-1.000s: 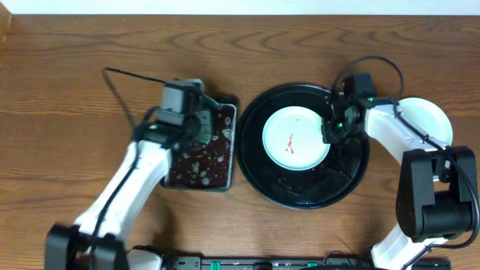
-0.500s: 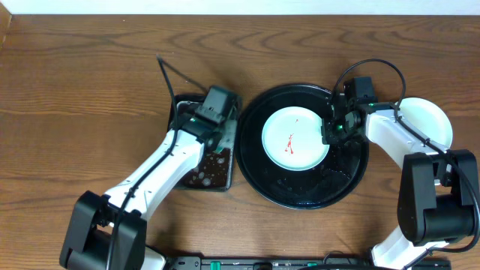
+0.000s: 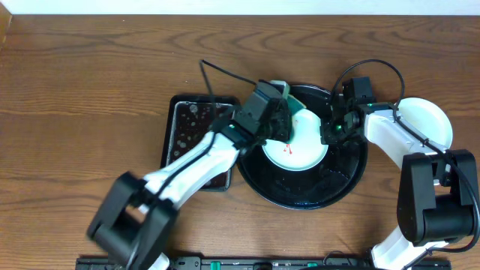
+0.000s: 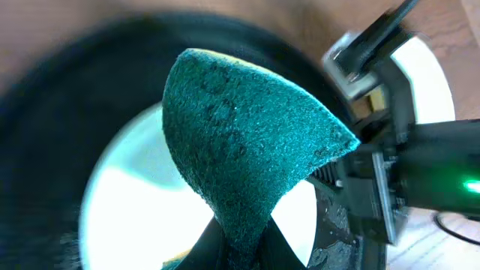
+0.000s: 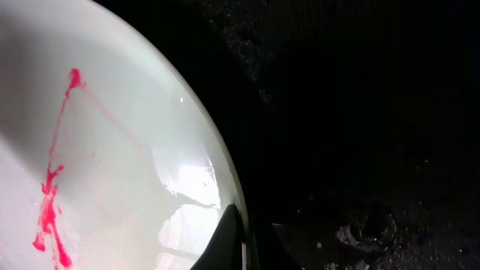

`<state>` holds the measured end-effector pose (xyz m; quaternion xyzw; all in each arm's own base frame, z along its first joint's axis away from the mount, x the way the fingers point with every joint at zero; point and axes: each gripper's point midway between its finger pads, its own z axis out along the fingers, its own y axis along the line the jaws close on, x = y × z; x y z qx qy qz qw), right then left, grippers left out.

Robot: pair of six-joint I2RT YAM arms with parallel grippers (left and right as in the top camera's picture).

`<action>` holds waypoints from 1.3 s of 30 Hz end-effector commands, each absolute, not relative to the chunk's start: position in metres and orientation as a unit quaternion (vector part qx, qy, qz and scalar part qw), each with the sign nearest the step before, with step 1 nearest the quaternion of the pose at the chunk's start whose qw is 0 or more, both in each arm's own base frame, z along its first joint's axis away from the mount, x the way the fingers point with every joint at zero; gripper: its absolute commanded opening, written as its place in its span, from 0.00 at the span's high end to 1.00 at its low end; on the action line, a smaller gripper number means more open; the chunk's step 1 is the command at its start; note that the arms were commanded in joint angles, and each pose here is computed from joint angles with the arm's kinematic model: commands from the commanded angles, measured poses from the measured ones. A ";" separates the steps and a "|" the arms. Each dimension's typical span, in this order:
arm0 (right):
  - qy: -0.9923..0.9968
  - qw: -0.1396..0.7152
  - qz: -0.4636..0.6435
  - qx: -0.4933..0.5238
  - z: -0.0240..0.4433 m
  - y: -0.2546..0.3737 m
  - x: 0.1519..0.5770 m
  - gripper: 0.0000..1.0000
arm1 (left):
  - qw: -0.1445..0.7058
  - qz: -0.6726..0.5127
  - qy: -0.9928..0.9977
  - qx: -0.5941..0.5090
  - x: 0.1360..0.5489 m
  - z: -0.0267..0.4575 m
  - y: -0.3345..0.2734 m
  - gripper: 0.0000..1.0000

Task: Clean dirty plates on tray and stack at the side
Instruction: 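Move the left-held sponge over the pale green plate in the round tray, then scrub the red stains on the pale green plate with the left-held sponge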

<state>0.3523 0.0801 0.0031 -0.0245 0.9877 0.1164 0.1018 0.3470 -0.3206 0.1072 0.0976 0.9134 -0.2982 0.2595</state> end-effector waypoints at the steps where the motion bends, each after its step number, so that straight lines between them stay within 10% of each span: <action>1: 0.990 0.051 0.129 -0.037 -0.018 0.096 0.324 0.99 | 0.194 -0.354 0.911 0.086 0.336 0.087 -0.345 0.93; 17: 0.990 0.049 0.129 -0.037 -0.018 0.096 0.323 0.99 | 0.161 -0.150 0.975 0.031 0.341 -0.020 -0.278 0.93; 39: 0.990 0.047 0.129 -0.036 -0.018 0.096 0.323 0.99 | 0.250 -0.244 0.928 0.130 0.370 0.062 -0.340 0.92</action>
